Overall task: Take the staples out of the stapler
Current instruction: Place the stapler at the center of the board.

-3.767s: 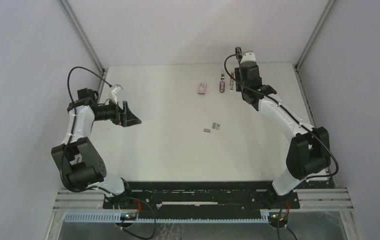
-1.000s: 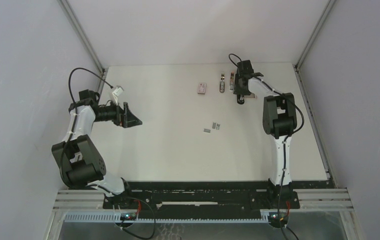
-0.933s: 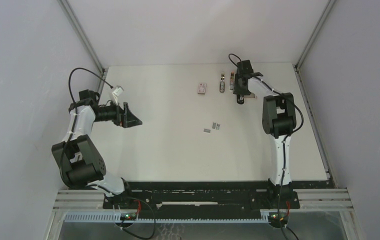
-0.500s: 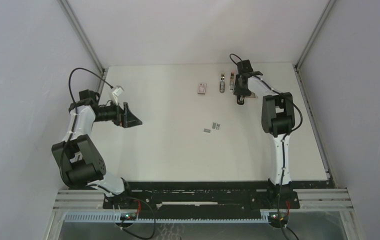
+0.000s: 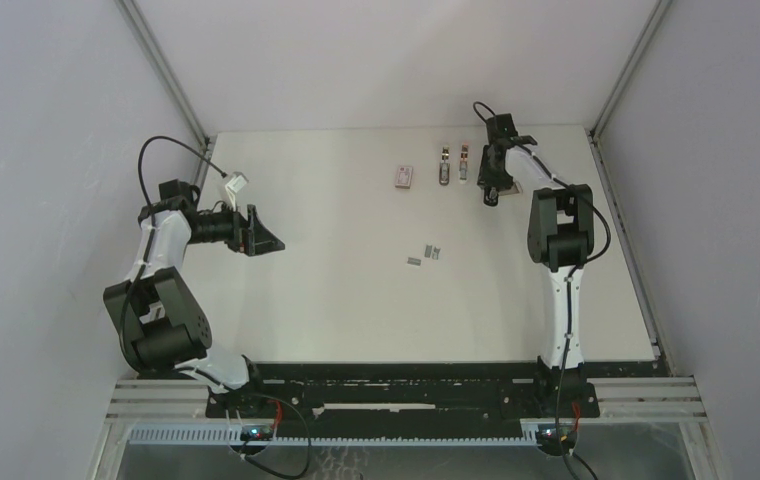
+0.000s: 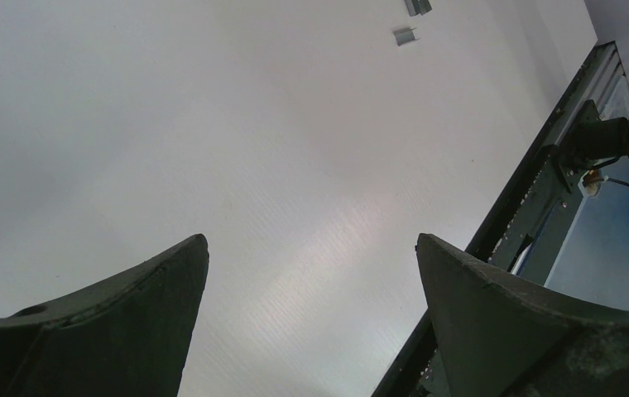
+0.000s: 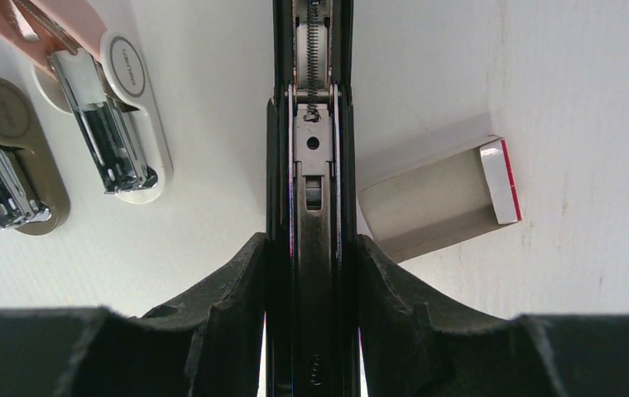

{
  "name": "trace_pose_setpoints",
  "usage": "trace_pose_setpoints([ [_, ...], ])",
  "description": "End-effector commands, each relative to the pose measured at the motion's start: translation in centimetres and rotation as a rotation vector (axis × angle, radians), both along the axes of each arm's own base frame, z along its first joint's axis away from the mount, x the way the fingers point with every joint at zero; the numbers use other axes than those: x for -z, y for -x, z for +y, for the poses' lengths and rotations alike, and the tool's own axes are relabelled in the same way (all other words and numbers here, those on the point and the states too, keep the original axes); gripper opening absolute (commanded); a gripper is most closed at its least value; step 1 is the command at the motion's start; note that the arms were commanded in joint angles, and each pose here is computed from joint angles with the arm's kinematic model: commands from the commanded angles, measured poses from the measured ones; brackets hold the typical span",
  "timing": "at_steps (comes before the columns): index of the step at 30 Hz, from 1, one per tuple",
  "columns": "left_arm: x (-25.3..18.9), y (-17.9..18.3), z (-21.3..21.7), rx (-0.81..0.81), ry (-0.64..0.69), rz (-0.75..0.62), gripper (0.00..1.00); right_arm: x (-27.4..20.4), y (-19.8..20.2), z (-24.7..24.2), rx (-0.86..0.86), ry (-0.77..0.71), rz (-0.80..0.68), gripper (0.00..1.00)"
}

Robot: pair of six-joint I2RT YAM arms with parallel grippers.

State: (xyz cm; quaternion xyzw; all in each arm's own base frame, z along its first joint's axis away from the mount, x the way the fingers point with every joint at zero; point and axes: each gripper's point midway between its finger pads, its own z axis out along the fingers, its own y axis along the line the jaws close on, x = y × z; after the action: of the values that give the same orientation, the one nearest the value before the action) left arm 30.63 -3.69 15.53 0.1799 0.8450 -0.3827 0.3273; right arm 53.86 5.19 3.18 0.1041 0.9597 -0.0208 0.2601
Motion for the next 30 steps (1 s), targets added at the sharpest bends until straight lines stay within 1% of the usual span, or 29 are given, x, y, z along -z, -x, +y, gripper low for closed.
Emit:
trace_pose_setpoints([
  [1,-0.1,0.4,-0.4,0.017,0.037,-0.013,1.0,-2.4,-1.4,-0.2,-0.021,0.012,-0.058,0.0],
  [9,0.0,0.3,-0.4,0.019,0.042,-0.009,1.0,-1.7,-0.8,0.5,-0.083,0.024,-0.016,0.0],
  [17,0.0,0.3,-0.4,0.02,0.042,-0.01,1.0,-3.3,-1.6,0.1,-0.076,0.114,-0.077,0.0],
  [24,0.1,0.3,-0.4,0.022,0.046,-0.004,1.0,-6.1,-2.5,0.4,-0.11,0.21,-0.179,0.0],
  [26,0.2,0.3,-0.4,0.023,0.048,-0.002,1.0,-6.5,-2.6,0.9,-0.127,0.215,-0.195,0.0],
  [30,0.2,0.3,-0.4,0.025,0.048,-0.002,1.0,-5.9,-2.3,1.8,-0.151,0.205,-0.179,0.0],
])
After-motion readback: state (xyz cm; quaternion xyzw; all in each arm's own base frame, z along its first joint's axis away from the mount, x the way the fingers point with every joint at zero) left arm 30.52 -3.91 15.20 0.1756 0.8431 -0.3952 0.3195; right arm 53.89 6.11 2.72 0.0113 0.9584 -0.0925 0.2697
